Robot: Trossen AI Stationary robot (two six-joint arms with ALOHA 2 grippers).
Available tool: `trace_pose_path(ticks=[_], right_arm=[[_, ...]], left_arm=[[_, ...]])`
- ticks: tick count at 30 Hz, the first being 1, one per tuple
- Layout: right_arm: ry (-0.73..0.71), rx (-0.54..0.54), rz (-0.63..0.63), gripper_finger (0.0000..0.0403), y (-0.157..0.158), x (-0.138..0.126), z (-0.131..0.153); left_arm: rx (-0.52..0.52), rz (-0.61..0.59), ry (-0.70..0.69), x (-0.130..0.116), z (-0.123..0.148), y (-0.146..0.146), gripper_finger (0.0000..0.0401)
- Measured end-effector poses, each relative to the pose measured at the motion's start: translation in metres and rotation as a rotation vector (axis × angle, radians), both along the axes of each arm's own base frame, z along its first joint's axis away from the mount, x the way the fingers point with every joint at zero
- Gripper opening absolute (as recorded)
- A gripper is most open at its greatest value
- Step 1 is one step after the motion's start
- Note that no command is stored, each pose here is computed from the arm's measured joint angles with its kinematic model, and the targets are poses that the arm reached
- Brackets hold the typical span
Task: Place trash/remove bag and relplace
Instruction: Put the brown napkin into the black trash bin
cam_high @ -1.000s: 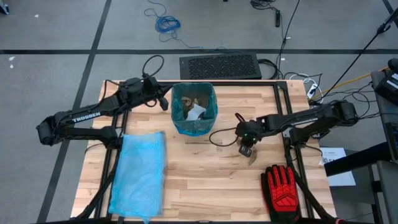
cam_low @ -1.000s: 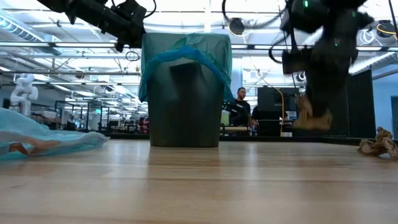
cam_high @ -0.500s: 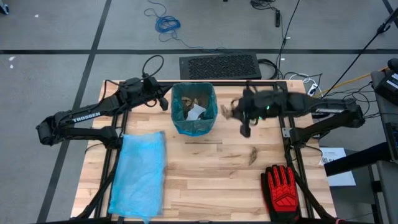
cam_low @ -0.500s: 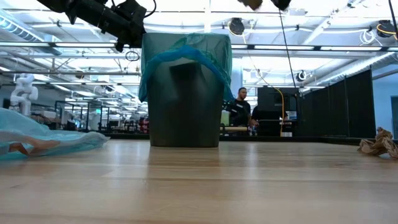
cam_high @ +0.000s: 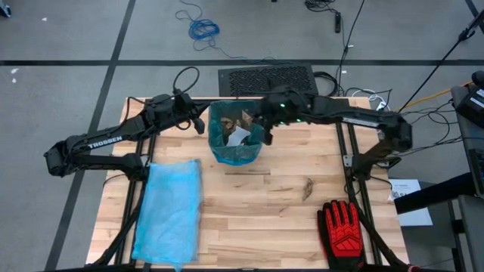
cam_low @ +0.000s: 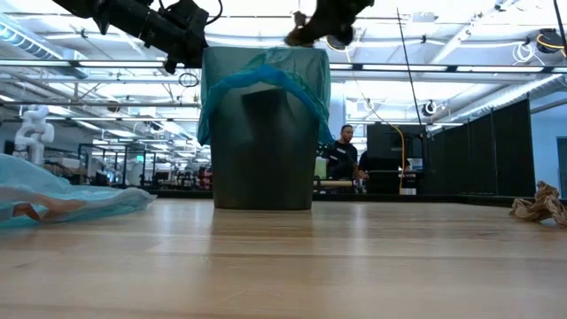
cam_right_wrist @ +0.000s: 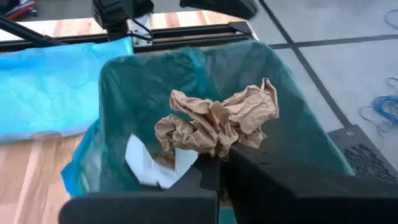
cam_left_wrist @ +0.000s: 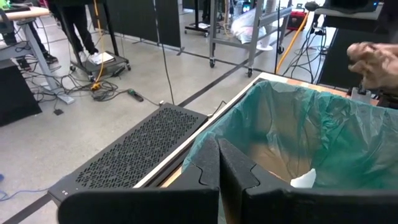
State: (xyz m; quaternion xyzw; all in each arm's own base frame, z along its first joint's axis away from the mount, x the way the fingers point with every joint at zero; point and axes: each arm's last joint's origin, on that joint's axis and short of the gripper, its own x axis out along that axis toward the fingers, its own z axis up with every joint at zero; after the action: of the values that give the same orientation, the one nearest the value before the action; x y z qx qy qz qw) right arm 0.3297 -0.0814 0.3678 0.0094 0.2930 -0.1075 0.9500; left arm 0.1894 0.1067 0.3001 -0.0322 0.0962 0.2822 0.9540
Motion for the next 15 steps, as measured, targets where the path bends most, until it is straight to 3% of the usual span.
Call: trace_pose_path(ticks=[8, 15], right_arm=[[0.083, 0.003, 0.049, 0.0012, -0.013, 0.049, -0.012], [0.149, -0.008, 0.072, 0.0092, -0.018, 0.071, -0.015]], left_arm=[[-0.001, 0.000, 0.003, 0.000, 0.000, 0.000, 0.0000], [-0.012, 0.000, 0.024, 0.000, -0.002, 0.000, 0.0000]])
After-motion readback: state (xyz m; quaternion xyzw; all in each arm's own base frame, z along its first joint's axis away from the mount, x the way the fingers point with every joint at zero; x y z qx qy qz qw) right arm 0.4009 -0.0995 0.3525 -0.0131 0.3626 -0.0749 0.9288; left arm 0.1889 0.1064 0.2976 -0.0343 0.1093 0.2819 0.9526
